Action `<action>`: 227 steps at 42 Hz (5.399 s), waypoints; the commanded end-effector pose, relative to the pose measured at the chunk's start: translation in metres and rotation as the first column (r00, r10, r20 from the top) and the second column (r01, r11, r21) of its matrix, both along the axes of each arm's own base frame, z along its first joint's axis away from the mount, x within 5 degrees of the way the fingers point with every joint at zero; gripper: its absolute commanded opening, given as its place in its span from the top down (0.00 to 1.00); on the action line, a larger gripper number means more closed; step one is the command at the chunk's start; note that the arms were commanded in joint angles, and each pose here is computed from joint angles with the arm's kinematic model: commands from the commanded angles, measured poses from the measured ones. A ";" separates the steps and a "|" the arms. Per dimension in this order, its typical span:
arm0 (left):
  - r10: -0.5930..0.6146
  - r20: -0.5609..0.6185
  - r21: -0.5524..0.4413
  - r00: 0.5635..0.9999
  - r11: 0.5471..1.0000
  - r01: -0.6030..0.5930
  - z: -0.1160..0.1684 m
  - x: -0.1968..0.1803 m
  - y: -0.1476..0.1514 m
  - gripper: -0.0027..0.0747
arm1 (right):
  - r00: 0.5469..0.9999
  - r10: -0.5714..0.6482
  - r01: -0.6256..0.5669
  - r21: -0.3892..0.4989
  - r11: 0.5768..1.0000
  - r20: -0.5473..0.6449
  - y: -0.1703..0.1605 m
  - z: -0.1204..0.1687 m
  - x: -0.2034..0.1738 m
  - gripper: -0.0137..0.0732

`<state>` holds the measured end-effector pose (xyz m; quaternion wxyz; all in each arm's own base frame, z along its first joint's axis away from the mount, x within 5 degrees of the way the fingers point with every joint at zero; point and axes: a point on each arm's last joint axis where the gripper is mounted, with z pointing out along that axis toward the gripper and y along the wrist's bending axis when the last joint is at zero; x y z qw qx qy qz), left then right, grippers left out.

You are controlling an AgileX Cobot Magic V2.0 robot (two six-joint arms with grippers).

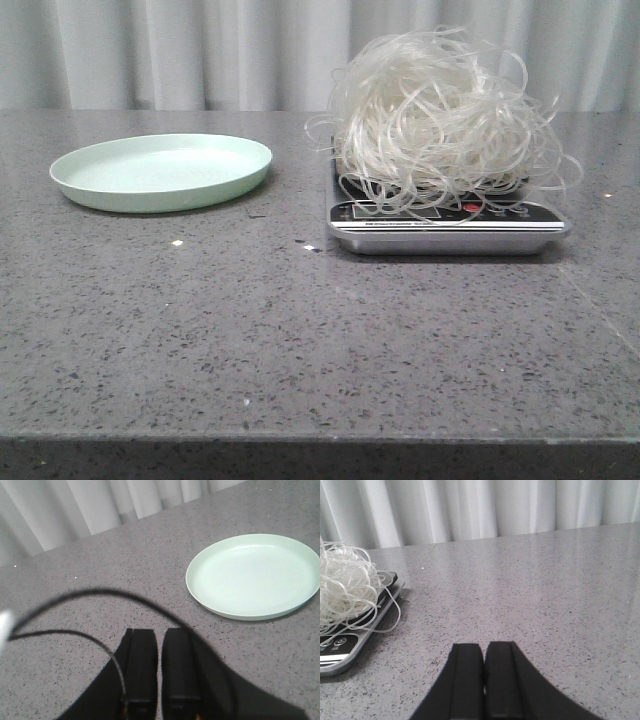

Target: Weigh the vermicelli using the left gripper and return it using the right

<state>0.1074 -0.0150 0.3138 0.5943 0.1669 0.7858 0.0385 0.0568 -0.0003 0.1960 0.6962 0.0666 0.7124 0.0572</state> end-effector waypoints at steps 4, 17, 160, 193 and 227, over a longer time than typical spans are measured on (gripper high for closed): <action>0.020 0.180 -0.053 0.984 0.999 -0.011 0.007 -0.011 0.002 0.78 | 0.992 -0.016 0.018 -0.014 1.000 0.126 -0.001 0.013 -0.002 0.67; 0.046 0.223 -0.144 0.974 0.990 -0.013 0.007 -0.015 0.003 0.78 | 0.964 -0.022 0.027 -0.016 1.000 0.264 -0.002 0.041 -0.007 0.67; 0.050 0.218 -0.186 0.975 0.982 -0.009 0.007 -0.015 0.002 0.78 | 0.456 0.519 -0.842 -0.160 0.516 -0.723 0.154 0.227 0.277 0.67; 0.050 0.218 -0.186 0.975 0.982 -0.009 0.007 -0.015 0.002 0.78 | 0.490 0.807 -0.872 -0.181 0.456 -0.329 0.251 0.277 0.268 0.67; 0.050 0.218 -0.186 0.975 0.982 -0.009 0.007 -0.015 0.002 0.78 | 0.429 0.745 -0.891 -0.104 0.442 -0.511 0.305 0.161 0.328 0.67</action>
